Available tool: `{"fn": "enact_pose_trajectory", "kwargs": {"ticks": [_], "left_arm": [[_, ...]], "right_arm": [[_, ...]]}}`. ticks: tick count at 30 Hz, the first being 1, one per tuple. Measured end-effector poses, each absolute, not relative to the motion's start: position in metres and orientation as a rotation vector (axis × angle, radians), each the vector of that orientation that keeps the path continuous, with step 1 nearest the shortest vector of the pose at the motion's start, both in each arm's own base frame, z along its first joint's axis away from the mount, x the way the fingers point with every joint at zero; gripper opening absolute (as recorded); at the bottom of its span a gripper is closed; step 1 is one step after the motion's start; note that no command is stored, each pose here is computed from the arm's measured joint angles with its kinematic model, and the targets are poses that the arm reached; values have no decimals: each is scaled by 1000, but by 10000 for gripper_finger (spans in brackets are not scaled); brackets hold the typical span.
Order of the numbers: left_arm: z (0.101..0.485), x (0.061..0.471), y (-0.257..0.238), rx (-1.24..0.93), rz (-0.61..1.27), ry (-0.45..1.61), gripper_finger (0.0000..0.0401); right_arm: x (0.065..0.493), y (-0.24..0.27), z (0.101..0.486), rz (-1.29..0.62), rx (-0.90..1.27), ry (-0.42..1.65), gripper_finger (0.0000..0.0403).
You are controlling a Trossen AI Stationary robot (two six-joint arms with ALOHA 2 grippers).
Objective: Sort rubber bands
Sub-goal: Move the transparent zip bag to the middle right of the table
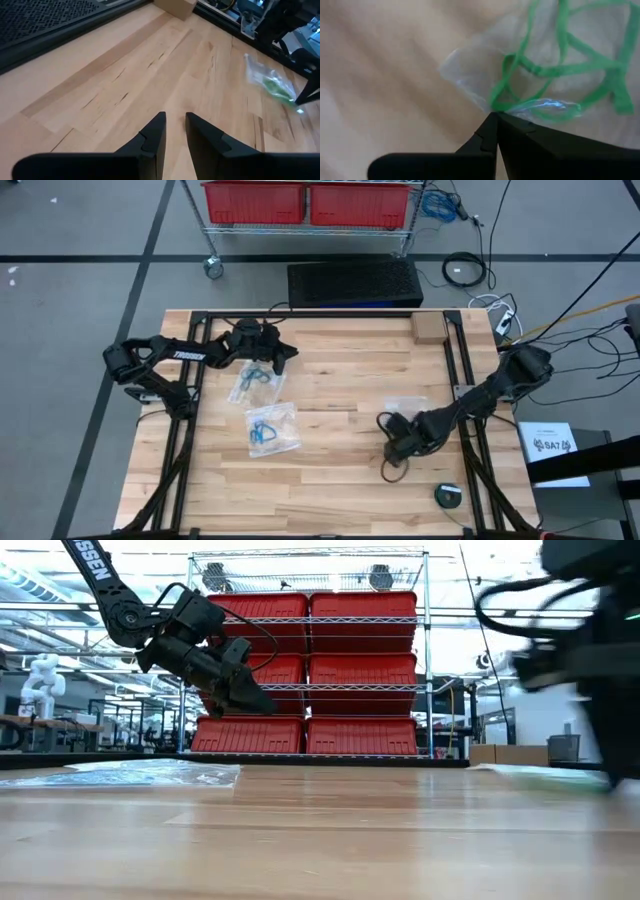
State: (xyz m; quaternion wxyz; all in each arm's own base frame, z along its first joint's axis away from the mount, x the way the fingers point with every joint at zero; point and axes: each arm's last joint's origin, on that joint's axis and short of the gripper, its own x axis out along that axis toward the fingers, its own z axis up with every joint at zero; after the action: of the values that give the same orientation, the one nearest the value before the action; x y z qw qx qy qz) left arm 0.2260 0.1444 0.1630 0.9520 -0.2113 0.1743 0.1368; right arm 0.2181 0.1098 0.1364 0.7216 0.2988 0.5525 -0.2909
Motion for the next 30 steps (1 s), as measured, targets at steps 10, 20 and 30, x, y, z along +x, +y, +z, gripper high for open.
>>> {"fn": "enact_pose_trajectory", "kwargs": {"ticks": [10, 20, 30], "left_arm": [[165, 227, 144, -364, 262, 344, 79], [166, 230, 139, -306, 188, 345, 79], [165, 235, 130, -256, 138, 359, 79]], "right_arm": [[182, 100, 176, -622, 491, 1452, 0], [176, 90, 169, -872, 547, 1391, 0], [189, 73, 148, -944, 609, 1372, 0]]}}
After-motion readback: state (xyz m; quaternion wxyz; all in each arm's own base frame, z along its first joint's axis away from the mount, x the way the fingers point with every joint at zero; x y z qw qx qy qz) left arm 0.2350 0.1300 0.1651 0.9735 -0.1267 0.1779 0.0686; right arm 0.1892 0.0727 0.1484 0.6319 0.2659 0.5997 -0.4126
